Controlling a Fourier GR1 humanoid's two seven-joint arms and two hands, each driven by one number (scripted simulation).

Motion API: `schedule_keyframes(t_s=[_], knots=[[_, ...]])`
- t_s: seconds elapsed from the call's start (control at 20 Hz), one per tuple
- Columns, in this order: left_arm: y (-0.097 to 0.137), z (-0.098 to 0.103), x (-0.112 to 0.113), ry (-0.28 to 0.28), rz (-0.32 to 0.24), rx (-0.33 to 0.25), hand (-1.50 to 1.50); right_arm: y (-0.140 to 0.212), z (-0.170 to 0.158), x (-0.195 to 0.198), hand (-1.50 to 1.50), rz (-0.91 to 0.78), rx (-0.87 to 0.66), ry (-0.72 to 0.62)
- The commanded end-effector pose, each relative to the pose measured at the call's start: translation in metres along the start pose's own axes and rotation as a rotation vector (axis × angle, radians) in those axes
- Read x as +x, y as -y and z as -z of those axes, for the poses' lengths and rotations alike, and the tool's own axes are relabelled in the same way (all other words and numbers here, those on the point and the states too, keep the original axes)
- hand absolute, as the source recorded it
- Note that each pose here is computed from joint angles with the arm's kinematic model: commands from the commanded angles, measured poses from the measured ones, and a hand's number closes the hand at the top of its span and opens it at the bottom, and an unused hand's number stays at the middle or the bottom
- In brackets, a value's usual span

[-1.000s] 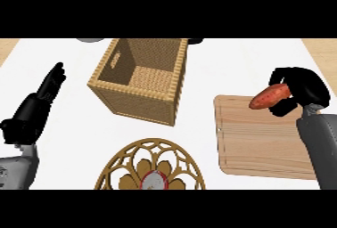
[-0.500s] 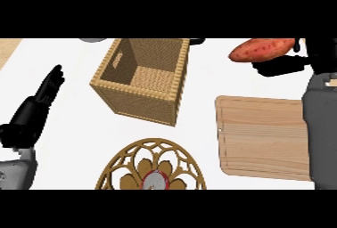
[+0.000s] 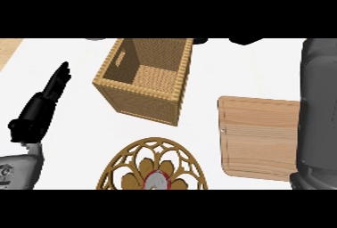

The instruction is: Pick the sweet potato from the cutting board and place it in the basket

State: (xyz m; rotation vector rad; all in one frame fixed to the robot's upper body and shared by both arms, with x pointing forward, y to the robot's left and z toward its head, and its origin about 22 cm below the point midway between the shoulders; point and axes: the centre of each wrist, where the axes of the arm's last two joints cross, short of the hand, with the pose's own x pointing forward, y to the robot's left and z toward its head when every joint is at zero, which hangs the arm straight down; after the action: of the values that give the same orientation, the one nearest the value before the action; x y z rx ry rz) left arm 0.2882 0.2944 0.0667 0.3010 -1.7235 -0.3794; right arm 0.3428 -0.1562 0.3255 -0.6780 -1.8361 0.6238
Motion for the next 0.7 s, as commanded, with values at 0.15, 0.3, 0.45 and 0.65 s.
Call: schedule_keyframes(t_s=[0.15, 0.3, 0.45, 0.65], knots=[[0.009, -0.006, -0.001, 0.003, -0.017, -0.007, 0.0, -0.018, 0.02, 0.082, 1.5, 0.015, 0.102, -0.024], [-0.006, 0.005, -0.006, -0.006, -0.004, -0.003, 0.0, -0.027, 0.036, 0.101, 1.5, 0.02, 0.117, -0.048], [0.011, 0.016, 0.008, 0.021, -0.007, -0.018, 0.0, -0.062, 0.044, 0.106, 1.5, 0.017, 0.168, -0.094], [0.0, 0.01, 0.017, 0.01, -0.019, -0.028, 0.0, -0.076, 0.053, 0.112, 1.5, -0.046, 0.272, -0.135]])
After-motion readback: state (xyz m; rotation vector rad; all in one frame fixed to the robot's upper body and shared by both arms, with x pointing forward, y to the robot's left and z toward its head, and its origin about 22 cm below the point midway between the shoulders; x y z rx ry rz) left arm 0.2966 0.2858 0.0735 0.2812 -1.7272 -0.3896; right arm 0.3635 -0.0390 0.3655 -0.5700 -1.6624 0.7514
